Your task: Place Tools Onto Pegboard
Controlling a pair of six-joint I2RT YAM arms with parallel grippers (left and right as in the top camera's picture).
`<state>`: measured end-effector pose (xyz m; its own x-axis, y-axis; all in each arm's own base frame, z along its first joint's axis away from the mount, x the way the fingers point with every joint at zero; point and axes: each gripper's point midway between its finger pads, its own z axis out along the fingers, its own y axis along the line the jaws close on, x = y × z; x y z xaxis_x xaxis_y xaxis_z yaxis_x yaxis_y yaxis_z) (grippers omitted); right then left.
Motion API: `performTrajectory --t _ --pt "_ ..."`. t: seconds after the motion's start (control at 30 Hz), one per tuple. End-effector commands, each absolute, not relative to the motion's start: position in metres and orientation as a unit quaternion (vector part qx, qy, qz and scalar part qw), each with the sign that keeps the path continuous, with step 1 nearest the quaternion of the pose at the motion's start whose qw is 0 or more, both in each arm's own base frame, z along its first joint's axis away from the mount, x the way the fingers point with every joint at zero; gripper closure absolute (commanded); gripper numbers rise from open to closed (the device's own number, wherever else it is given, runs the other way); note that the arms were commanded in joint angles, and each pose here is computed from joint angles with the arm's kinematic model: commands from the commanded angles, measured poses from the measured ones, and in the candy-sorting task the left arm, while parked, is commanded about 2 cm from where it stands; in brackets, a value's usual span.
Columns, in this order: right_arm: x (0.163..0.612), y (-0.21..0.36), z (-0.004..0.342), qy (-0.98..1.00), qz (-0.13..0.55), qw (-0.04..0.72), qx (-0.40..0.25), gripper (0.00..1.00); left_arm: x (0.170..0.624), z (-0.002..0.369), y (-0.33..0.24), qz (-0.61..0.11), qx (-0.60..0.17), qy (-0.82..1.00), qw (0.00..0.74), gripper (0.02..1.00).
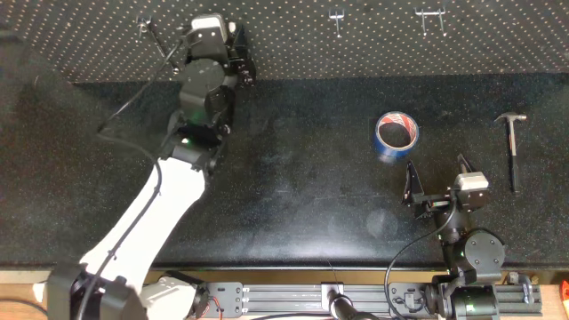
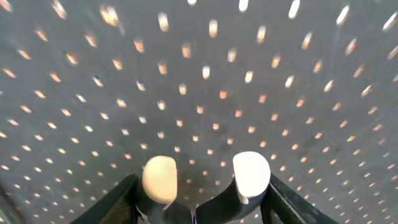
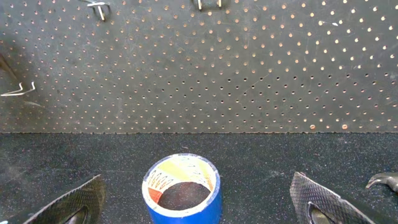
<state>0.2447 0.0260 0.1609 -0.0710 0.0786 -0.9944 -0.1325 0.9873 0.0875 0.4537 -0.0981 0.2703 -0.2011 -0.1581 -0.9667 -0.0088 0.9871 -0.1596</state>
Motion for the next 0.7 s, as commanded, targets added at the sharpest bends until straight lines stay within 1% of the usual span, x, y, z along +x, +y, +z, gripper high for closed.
performTrajectory --t 0.03,0.2,0.27,0.33,0.37,0.4,0.43,0.47,0.53,0.57,0.6,0.63,0.67,0.7 --pt "0.245 0.025 0.160 0.728 0.082 0.680 -0.013 0.025 0.467 0.245 -0.095 -0.035 -0.048 0.791 0.608 0.989" --pt "0.245 0.025 0.160 0.728 0.082 0.680 -0.013 0.025 0.475 0.197 -0.097 -0.018 -0.039 0.825 0.564 0.989" --pt "0.245 0.025 0.160 0.728 0.082 0.680 -0.013 0.025 0.478 0.181 -0.094 -0.011 -0.041 0.833 0.552 0.991" --pt "0.245 0.025 0.160 0.728 0.082 0.680 -0.013 0.025 0.486 0.174 -0.089 -0.007 -0.047 0.831 0.554 0.985" --pt "0.245 0.025 0.160 0.728 0.082 0.680 -0.013 0.025 0.488 0.171 -0.089 -0.010 -0.047 0.831 0.554 0.700" --pt "0.245 0.025 0.160 0.728 0.082 0.680 -0.013 0.025 0.488 0.166 -0.091 -0.013 -0.043 0.835 0.549 0.261" --pt "0.245 0.025 0.160 0.728 0.082 0.680 -0.013 0.025 0.488 0.165 -0.092 -0.015 -0.041 0.835 0.548 0.023" --pt "0.245 0.025 0.160 0.728 0.082 0.680 -0.013 0.025 0.488 0.165 -0.092 -0.015 -0.041 0.835 0.548 0.023" --pt "0.245 0.025 0.160 0.728 0.082 0.680 -0.013 0.025 0.485 0.186 -0.091 -0.020 -0.045 0.824 0.565 0.025" --pt "0.245 0.025 0.160 0.728 0.082 0.680 -0.013 0.027 0.476 0.221 -0.082 -0.025 -0.054 0.806 0.589 0.023" --pt "0.245 0.025 0.160 0.728 0.082 0.680 -0.013 0.025 0.462 0.244 -0.073 -0.025 -0.059 0.801 0.595 0.023" --pt "0.245 0.025 0.160 0.728 0.082 0.680 -0.013 0.025 0.439 0.255 -0.062 -0.019 -0.062 0.806 0.588 0.023" --pt "0.245 0.025 0.160 0.728 0.082 0.680 -0.013 0.025 0.406 0.252 -0.043 -0.008 -0.071 0.814 0.576 0.025" --pt "0.245 0.025 0.160 0.728 0.082 0.680 -0.013 0.025 0.384 0.239 -0.029 -0.001 -0.081 0.816 0.573 0.023"
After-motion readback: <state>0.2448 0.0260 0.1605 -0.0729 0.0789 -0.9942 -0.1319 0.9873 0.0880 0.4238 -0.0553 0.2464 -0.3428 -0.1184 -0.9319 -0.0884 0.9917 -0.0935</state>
